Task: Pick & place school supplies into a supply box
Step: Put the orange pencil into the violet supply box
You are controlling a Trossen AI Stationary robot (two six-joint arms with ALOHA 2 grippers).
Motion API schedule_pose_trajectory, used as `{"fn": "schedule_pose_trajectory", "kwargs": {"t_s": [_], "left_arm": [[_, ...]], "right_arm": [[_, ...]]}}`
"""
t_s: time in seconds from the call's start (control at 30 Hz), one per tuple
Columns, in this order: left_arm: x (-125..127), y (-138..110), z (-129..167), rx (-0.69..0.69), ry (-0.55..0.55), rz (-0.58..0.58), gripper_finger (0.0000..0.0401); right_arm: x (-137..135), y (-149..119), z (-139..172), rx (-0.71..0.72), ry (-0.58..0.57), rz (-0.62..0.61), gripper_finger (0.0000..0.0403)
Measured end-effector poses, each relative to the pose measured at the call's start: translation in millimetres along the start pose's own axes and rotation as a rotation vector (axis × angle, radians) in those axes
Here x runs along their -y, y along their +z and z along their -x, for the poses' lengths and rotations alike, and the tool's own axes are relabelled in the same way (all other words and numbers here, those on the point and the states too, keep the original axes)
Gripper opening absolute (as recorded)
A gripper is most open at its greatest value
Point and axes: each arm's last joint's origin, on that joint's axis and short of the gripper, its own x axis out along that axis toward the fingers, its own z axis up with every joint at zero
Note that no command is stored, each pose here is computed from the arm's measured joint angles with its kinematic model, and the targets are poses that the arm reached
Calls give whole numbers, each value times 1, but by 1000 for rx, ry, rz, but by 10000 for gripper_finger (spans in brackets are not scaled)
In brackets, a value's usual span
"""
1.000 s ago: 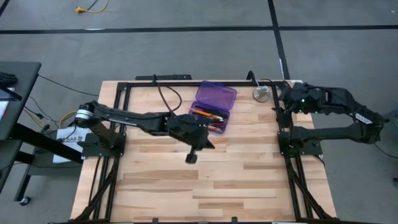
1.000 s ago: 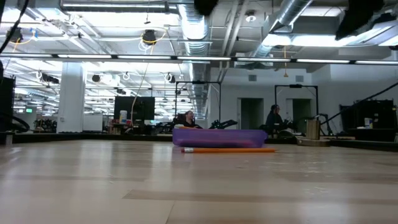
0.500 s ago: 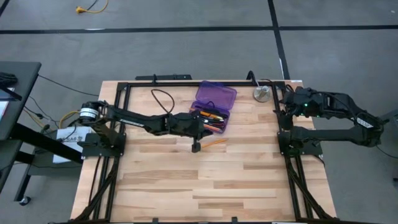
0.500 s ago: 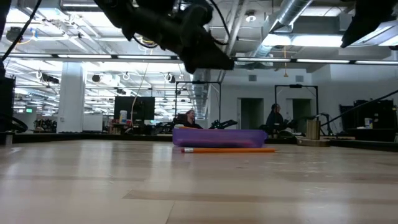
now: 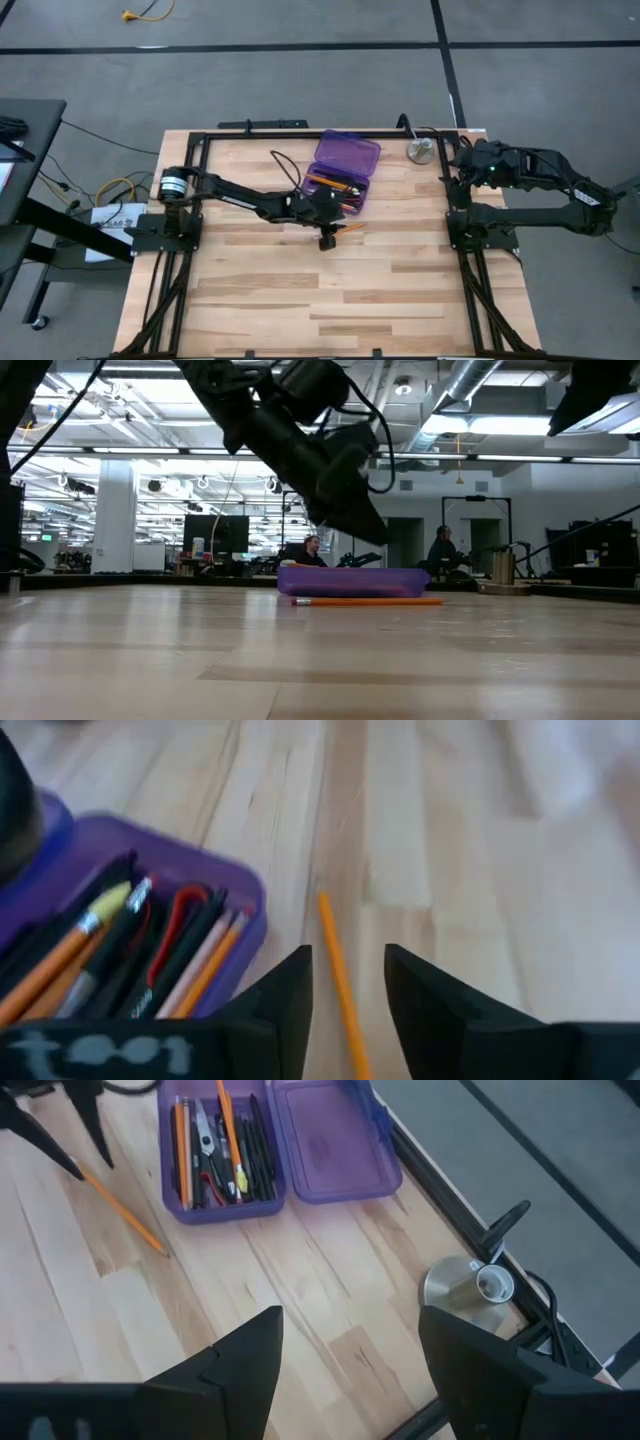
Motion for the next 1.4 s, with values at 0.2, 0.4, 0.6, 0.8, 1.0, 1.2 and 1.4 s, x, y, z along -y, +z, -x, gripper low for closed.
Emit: {"fn": "schedule_pose_trajectory", "kwargs": {"t_s": [0.2,0.4,0.6,0.8,1.0,1.2,1.4], "left_arm": [[4,-7,-9,-64,36,1,131],[11,-8,-9,-73,37,-2,133],[14,-28,-28,-140,60,19,133],[15,-37,-49,-189,99,36,133],[14,-40,-50,-251,130,31,129],[14,-43,-50,-280,130,44,80],[14,-44,-50,-278,144,56,10]], "right_arm": [[0,0,0,0,2,0,230],[0,0,0,0,2,1,230],[0,0,0,0,2,2,230],[0,0,0,0,3,2,230],[0,0,0,-4,3,3,230],[0,0,0,-5,3,3,230],[0,0,0,-5,3,4,230]]}}
